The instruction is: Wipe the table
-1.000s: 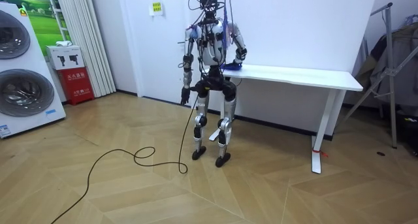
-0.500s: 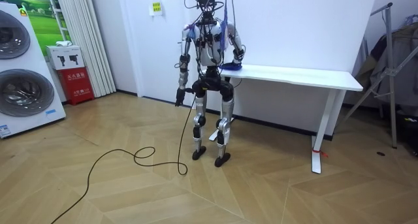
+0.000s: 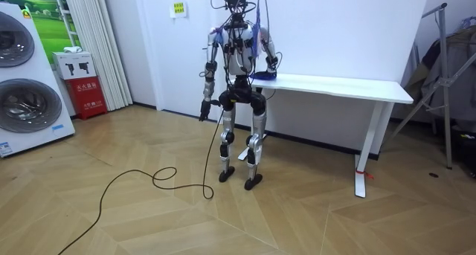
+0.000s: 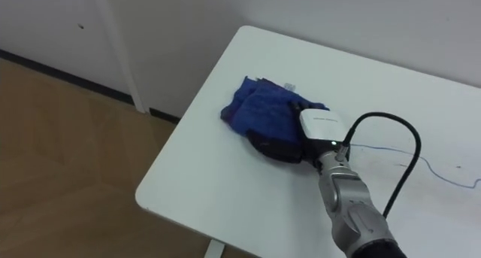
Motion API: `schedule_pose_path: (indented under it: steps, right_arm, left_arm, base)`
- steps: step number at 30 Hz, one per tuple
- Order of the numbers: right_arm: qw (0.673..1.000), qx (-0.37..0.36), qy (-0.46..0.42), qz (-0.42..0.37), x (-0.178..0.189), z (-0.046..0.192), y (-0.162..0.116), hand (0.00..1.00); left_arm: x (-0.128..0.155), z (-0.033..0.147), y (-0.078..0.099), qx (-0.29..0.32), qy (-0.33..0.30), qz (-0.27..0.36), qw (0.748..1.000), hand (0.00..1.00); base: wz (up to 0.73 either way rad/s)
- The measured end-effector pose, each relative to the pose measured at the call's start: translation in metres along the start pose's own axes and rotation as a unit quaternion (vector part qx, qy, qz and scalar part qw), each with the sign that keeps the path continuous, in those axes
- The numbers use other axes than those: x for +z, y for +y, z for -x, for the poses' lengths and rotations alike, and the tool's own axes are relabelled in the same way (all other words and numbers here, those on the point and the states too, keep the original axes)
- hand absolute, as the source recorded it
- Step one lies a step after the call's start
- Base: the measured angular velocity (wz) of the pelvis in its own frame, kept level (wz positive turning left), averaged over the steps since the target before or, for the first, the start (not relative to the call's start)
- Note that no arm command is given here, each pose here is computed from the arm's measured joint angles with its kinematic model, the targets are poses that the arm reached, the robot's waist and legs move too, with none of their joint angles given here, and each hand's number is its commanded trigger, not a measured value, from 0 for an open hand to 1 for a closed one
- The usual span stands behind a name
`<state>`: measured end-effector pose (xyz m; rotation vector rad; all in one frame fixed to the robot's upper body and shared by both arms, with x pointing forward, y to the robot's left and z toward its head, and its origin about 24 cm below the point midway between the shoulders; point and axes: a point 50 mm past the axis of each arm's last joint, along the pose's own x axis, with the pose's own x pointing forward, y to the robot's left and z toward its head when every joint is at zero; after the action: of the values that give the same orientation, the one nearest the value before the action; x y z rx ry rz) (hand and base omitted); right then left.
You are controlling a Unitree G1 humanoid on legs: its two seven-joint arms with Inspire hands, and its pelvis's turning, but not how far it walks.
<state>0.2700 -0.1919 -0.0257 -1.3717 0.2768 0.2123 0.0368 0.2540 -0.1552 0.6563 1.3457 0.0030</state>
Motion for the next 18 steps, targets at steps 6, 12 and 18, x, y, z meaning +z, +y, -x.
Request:
schedule_pose_path:
  steps: [6, 12, 18]
  right_arm:
    - [0.998, 0.026, 0.019, -0.049, -0.009, 0.0, 0.009, 0.0]
    - [0.997, 0.027, 0.033, -0.07, -0.017, 0.001, 0.011, 1.0]
    - [0.998, 0.009, 0.039, -0.054, -0.021, -0.001, 0.003, 1.0]
  left_arm:
    - [-0.003, 0.0, -0.003, -0.01, 0.008, -0.001, 1.0, 0.0]
    - [-0.005, 0.0, -0.005, -0.016, 0.01, 0.0, 1.0, 0.0]
    - [-0.005, 0.0, -0.006, -0.026, 0.01, 0.001, 1.0, 0.0]
  base:
    - [0.08]
    - [0.1]
    - [0.01]
